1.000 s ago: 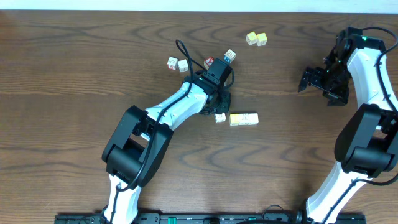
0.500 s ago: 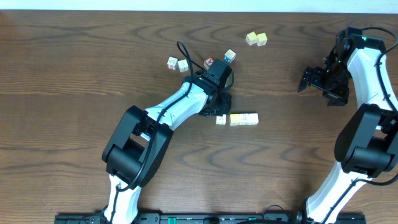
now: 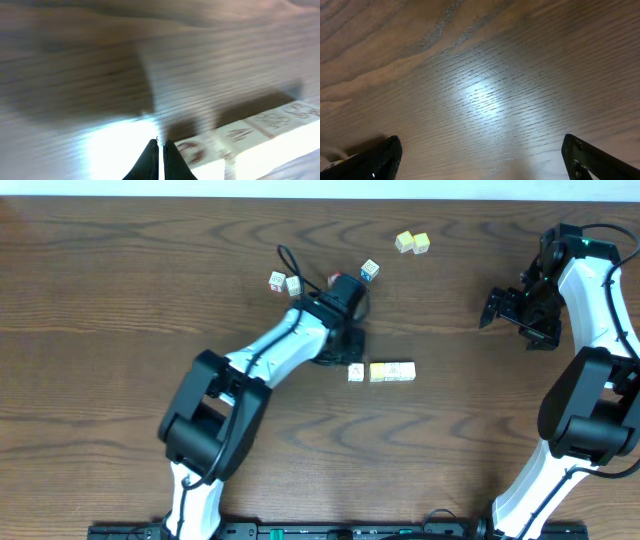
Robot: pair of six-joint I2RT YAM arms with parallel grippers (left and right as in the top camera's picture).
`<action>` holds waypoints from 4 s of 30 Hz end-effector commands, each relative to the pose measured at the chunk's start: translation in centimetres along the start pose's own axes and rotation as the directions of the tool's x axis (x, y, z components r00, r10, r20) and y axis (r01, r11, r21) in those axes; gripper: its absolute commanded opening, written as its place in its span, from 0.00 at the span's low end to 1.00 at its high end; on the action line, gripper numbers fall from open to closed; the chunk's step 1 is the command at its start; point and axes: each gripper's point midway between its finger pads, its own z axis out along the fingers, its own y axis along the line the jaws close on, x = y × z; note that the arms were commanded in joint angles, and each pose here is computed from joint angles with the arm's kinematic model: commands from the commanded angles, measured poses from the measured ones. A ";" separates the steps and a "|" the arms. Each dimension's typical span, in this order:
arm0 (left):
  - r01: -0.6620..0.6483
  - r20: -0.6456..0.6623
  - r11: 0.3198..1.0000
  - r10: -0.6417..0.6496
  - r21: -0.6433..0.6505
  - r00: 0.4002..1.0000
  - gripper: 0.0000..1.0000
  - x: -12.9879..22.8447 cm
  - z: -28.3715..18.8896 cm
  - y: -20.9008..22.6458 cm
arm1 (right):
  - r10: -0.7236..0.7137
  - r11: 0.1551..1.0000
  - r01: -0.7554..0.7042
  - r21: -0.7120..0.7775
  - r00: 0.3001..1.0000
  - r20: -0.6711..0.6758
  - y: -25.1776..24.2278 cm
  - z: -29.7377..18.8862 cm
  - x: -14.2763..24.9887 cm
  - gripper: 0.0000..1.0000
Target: Lift 4 blocks
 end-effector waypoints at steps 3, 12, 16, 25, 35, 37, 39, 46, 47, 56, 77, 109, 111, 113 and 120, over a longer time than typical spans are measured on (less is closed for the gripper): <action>0.131 0.051 0.990 -0.128 -0.060 0.990 0.07 -1.4 -5.0 4.0 | -0.005 1.000 0.005 0.000 1.000 0.013 0.1 -0.3 -0.3 0.99; 0.140 -0.096 0.990 -0.142 -0.020 0.985 0.07 3.7 -1.5 3.5 | -0.005 1.000 0.005 0.000 1.000 0.013 0.1 -0.3 -0.3 0.99; 0.139 -0.085 0.990 -0.138 0.003 0.987 0.07 4.3 -0.4 2.2 | -0.005 1.000 0.005 0.000 1.000 0.013 0.1 -0.3 -0.3 0.99; 0.104 -0.047 0.994 -0.102 0.035 0.994 0.07 4.2 0.2 -0.6 | -0.005 1.000 0.005 0.000 1.000 0.013 0.1 -0.3 -0.3 0.99; 0.109 -0.026 0.993 -0.108 0.050 0.994 0.07 3.7 0.3 -1.0 | -0.005 1.000 0.005 0.000 1.000 0.013 0.1 -0.3 -0.3 0.99; 0.107 -0.022 0.993 -0.106 0.053 0.994 0.07 3.6 0.3 -1.0 | -0.005 1.000 0.005 0.000 1.000 0.013 0.1 -0.3 -0.3 0.99; 0.107 -0.022 0.993 -0.106 0.053 0.994 0.07 3.5 0.4 -1.0 | -0.005 1.000 0.005 0.000 1.000 0.013 0.1 -0.3 -0.3 0.99; 0.146 -0.040 0.988 -0.144 0.045 0.989 0.07 3.8 1.5 -0.7 | -0.005 1.000 0.005 0.000 1.000 0.013 0.1 -0.3 -0.3 0.99; 0.147 -0.045 0.988 -0.145 0.042 0.988 0.07 3.9 1.7 -0.6 | -0.005 1.000 0.005 0.000 1.000 0.013 0.1 -0.3 -0.3 0.99; 0.150 -0.055 0.988 -0.148 0.034 0.988 0.07 4.0 2.3 -0.4 | -0.005 1.000 0.005 0.000 1.000 0.013 0.1 -0.3 -0.3 0.99; 0.111 -0.065 0.989 -0.105 0.096 0.992 0.07 3.9 2.2 -1.5 | -0.005 1.000 0.005 0.000 1.000 0.013 0.1 -0.3 -0.3 0.99; 0.326 0.117 0.940 -0.315 -0.099 0.942 0.41 3.0 -11.9 8.2 | -0.006 1.000 0.006 0.000 1.000 0.013 0.1 -0.3 -0.3 0.99; 0.364 0.147 0.917 -0.342 -0.163 0.928 0.64 3.7 -13.7 10.3 | -0.006 1.000 0.006 0.000 1.000 0.013 0.1 -0.3 -0.3 0.99; 0.395 0.167 0.894 -0.364 -0.214 0.916 0.73 4.4 -15.0 12.0 | -0.006 1.000 0.006 0.000 1.000 0.013 0.1 -0.3 -0.3 0.99; 0.421 0.142 0.872 -0.397 -0.251 0.907 0.75 5.5 -15.5 13.2 | -0.015 1.000 0.014 0.021 0.999 0.037 -0.2 -0.4 -0.8 0.99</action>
